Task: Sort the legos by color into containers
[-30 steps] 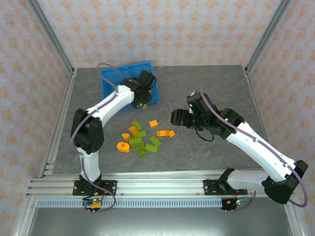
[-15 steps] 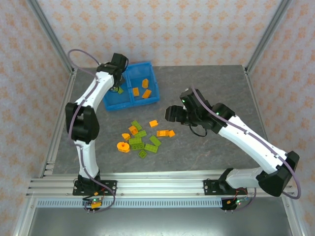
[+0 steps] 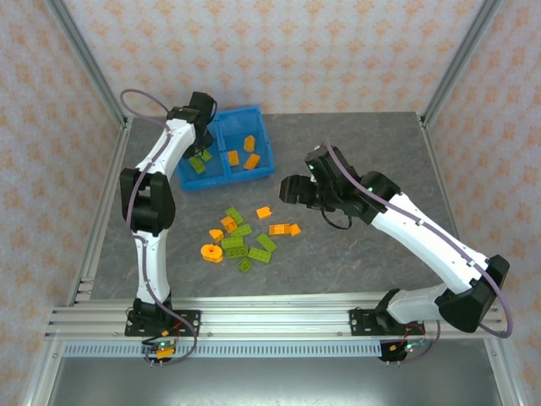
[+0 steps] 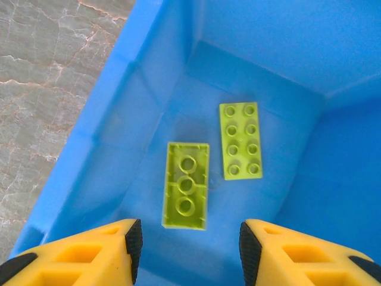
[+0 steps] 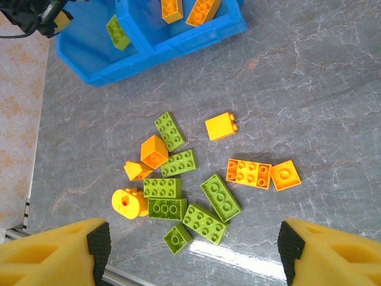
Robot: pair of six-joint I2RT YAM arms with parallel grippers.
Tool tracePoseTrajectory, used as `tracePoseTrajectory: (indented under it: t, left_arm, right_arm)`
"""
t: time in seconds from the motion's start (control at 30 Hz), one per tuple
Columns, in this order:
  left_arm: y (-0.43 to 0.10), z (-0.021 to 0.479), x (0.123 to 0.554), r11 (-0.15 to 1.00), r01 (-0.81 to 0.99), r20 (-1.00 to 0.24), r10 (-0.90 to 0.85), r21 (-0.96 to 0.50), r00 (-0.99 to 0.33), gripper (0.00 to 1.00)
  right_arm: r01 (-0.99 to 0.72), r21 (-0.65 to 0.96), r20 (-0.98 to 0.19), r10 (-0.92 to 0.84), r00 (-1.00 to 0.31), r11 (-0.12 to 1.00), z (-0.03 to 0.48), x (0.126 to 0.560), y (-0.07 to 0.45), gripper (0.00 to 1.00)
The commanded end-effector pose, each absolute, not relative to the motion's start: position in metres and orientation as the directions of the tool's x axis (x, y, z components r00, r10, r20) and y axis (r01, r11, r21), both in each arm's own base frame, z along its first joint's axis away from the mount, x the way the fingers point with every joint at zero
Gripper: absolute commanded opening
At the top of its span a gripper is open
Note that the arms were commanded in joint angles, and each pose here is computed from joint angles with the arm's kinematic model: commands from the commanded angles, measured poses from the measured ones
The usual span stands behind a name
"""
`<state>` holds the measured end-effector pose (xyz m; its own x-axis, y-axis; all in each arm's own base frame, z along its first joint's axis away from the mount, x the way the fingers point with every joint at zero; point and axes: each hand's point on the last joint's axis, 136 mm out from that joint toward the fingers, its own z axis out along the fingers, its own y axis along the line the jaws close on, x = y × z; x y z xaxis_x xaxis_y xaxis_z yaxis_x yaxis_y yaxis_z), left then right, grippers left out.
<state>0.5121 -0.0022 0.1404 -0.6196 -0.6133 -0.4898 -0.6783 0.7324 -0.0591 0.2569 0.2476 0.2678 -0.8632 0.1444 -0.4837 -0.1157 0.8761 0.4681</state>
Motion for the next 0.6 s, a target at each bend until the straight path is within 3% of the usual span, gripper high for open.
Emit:
tracePoseTrajectory:
  t: [0.0,0.13,0.3,0.43,0.53,0.57]
  left_arm:
    - [-0.009,0.212,0.500,0.733,-0.652,-0.527,-0.638,-0.192,-0.562,0.49]
    - [-0.026,0.287,0.470,0.764,-0.537,-0.561,-0.636,-0.357,-0.531,0.49]
    - [-0.060,0.364,0.407,0.899,-0.168,-0.720,-0.426,-0.405,-0.548,0.49]
    - [-0.084,0.364,0.337,0.965,0.126,-0.805,-0.116,-0.230,-0.581,0.54]
    - [-0.093,0.327,0.278,0.947,0.306,-0.776,0.118,-0.100,-0.620,0.59]
    - [-0.093,0.314,0.257,0.932,0.351,-0.762,0.163,-0.089,-0.626,0.65]
  right_arm:
    - [-0.098,0.443,-0.494,0.151,-0.856,0.891,0.268,0.265,0.249,0.76]
    - [-0.058,0.377,-0.442,0.124,-0.888,0.924,0.237,0.270,0.252,0.76]
    - [-0.070,0.313,-0.339,0.043,-0.940,0.947,0.190,0.279,0.279,0.76]
    - [-0.170,0.257,-0.316,-0.084,-0.945,0.951,0.158,0.287,0.308,0.76]
    - [-0.231,0.193,-0.278,-0.173,-0.945,0.954,0.129,0.293,0.319,0.76]
    - [-0.242,0.174,-0.267,-0.191,-0.945,0.955,0.120,0.296,0.322,0.76]
